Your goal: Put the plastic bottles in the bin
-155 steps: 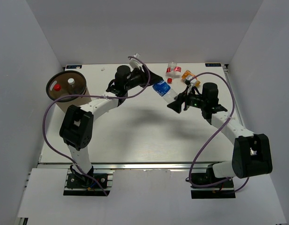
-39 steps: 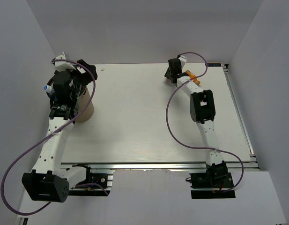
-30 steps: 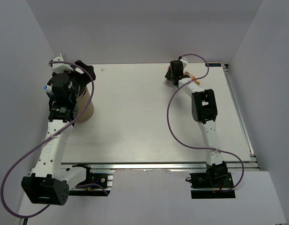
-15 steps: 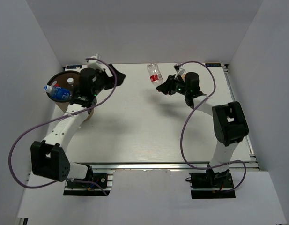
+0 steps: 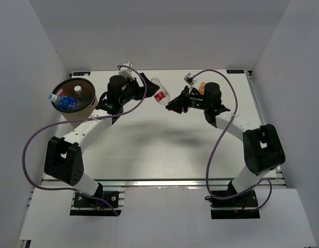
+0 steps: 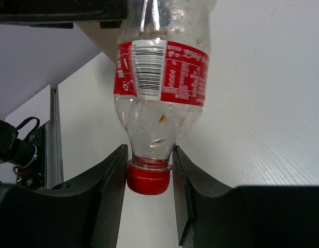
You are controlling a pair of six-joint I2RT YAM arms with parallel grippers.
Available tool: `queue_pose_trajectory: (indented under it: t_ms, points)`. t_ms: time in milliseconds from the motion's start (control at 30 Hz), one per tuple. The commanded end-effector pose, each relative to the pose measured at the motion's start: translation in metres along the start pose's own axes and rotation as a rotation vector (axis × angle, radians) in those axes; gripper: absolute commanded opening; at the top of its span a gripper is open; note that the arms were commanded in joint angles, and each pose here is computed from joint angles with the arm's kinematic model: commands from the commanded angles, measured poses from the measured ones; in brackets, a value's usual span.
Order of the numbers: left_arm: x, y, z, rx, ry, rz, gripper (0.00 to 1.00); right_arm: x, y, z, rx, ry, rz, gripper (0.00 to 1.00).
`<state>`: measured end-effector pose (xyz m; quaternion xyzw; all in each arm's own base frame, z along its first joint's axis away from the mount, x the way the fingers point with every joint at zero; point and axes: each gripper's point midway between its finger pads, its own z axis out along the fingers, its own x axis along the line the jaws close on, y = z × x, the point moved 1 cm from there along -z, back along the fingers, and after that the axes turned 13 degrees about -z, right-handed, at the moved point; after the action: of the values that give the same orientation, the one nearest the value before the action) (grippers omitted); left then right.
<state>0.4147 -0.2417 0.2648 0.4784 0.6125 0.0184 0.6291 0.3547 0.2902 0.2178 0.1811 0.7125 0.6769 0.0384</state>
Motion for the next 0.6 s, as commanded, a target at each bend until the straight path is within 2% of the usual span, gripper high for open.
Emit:
queue_pose_trajectory:
  t_ms: [0,133,300,333,367,400,433,467,500,533,567]
  points:
    - [-0.028,0.014,0.003,-0.045,-0.084,-0.024,0.98,0.021,0.013,0.000,-0.004,0.060,-0.074,0.00]
    - [-0.022,0.016,0.007,-0.063,-0.057,-0.036,0.98,0.030,0.014,0.000,-0.005,0.089,-0.079,0.00]
    - [-0.028,0.013,0.010,-0.045,-0.107,-0.040,0.98,0.034,0.012,0.000,-0.004,0.102,-0.094,0.00]
    - [-0.030,0.010,0.011,-0.030,-0.122,-0.039,0.97,0.035,0.012,0.001,-0.005,0.103,-0.095,0.00]
    - [-0.031,0.010,0.011,-0.030,-0.129,-0.039,0.88,0.034,0.012,0.001,-0.005,0.099,-0.097,0.00]
    - [-0.032,0.010,0.011,-0.029,-0.134,-0.039,0.63,0.032,0.013,0.001,-0.007,0.090,-0.098,0.09]
    - [-0.031,0.009,0.011,-0.031,-0.134,-0.042,0.48,0.032,0.013,0.001,-0.006,0.085,-0.095,0.14]
    - [-0.033,0.012,0.008,-0.042,-0.136,-0.045,0.40,0.030,0.014,0.001,-0.007,0.077,-0.095,0.40]
    - [-0.033,0.013,0.007,-0.051,-0.132,-0.045,0.29,0.030,0.014,0.002,-0.007,0.071,-0.090,0.52]
    - [-0.031,0.019,0.006,-0.082,-0.112,-0.045,0.25,0.030,0.016,0.001,-0.010,0.071,-0.091,0.59]
    - [-0.033,0.025,0.001,-0.108,-0.105,-0.029,0.23,0.031,0.015,0.002,-0.001,0.078,-0.075,0.86]
